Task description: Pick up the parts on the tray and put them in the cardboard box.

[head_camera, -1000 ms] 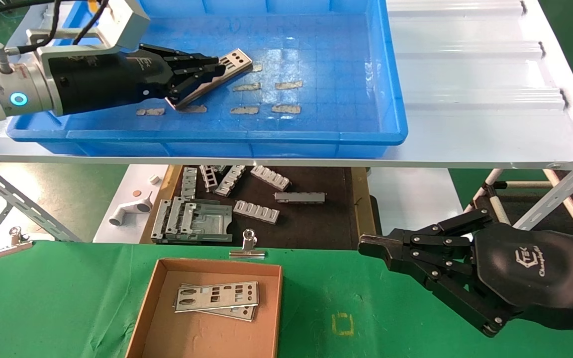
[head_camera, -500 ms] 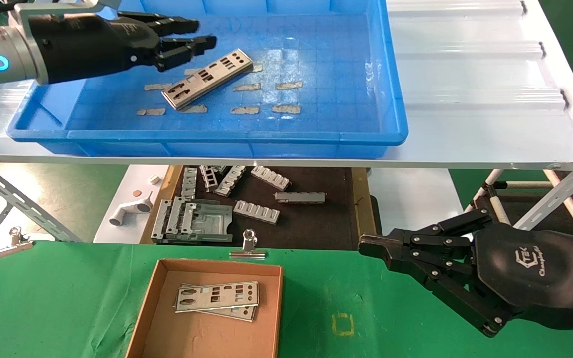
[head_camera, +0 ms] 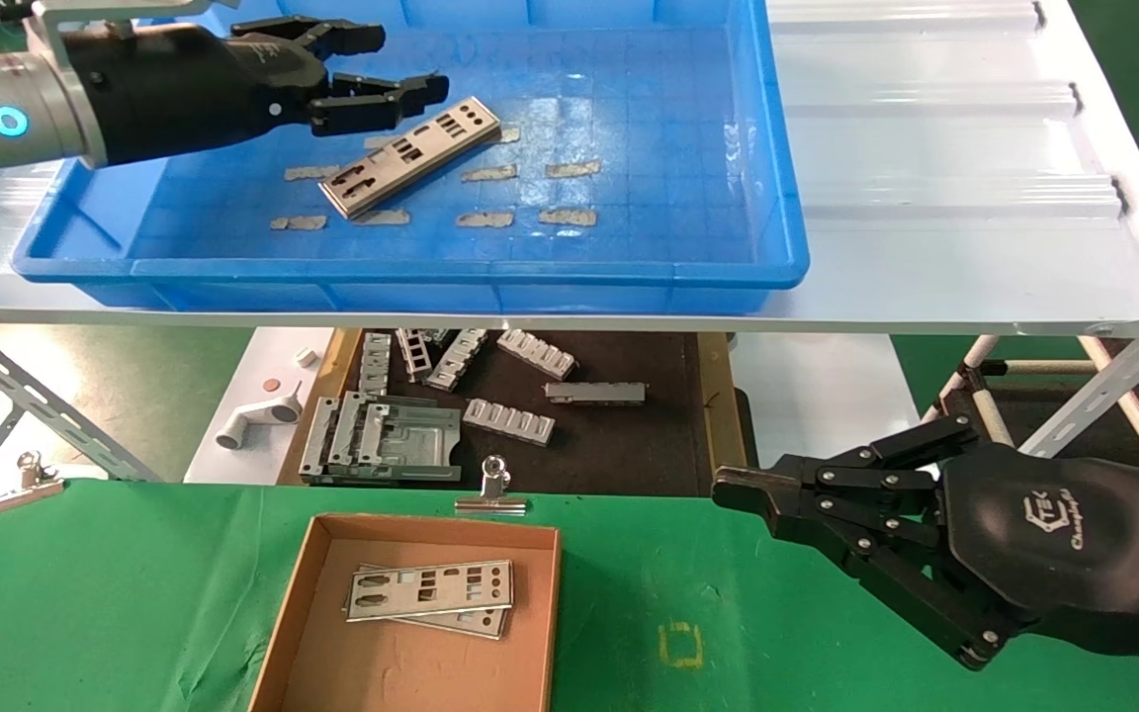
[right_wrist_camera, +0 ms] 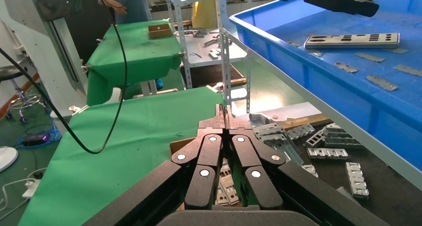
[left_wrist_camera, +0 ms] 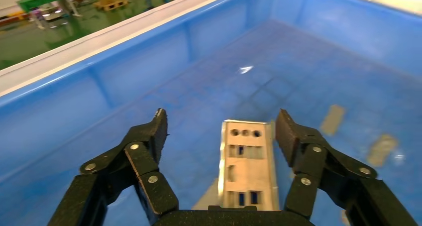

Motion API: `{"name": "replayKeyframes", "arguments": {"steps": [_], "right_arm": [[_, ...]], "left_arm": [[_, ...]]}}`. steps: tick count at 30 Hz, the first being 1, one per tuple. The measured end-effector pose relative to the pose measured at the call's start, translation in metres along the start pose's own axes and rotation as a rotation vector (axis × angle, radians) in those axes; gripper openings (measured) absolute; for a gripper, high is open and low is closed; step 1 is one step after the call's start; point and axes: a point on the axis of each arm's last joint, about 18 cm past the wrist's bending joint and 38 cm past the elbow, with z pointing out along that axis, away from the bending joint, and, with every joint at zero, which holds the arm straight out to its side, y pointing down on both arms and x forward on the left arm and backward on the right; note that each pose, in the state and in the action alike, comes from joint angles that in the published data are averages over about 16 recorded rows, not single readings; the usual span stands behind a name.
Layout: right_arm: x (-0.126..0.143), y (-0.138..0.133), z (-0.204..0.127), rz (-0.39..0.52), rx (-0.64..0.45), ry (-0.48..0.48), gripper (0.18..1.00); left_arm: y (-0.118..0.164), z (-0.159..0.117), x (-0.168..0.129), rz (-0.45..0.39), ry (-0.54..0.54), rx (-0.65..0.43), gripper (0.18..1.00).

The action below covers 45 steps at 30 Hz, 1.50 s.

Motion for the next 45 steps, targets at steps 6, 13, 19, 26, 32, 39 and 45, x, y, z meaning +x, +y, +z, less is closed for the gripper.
{"name": "replayKeyframes", "arguments": {"steps": [6,13,19,26,32,39,45], "right_arm": [[0.000,0.000,0.000,0.000,0.000,0.000,0.191],[0.000,0.000,0.000,0.000,0.000,0.000,0.191],[0.000,0.000,0.000,0.000,0.000,0.000,0.191],[0.000,0.000,0.000,0.000,0.000,0.000,0.191],[0.000,0.000,0.000,0.000,0.000,0.000,0.191],[0.000,0.000,0.000,0.000,0.000,0.000,0.191],[0.000,0.000,0.000,0.000,0.000,0.000,0.191]], "left_arm": [[0.004,-0.003,0.006,-0.001,0.039,-0.017,0.825],[0.010,-0.004,0.011,0.016,0.065,-0.050,0.920],[0.014,-0.002,0.013,0.028,0.071,-0.065,0.968],[0.017,0.002,0.013,0.036,0.064,-0.076,0.979],[0.019,0.004,0.013,0.040,0.055,-0.083,0.945],[0.020,0.006,0.012,0.044,0.050,-0.088,0.855],[0.020,0.006,0.012,0.044,0.049,-0.086,0.742]]}}
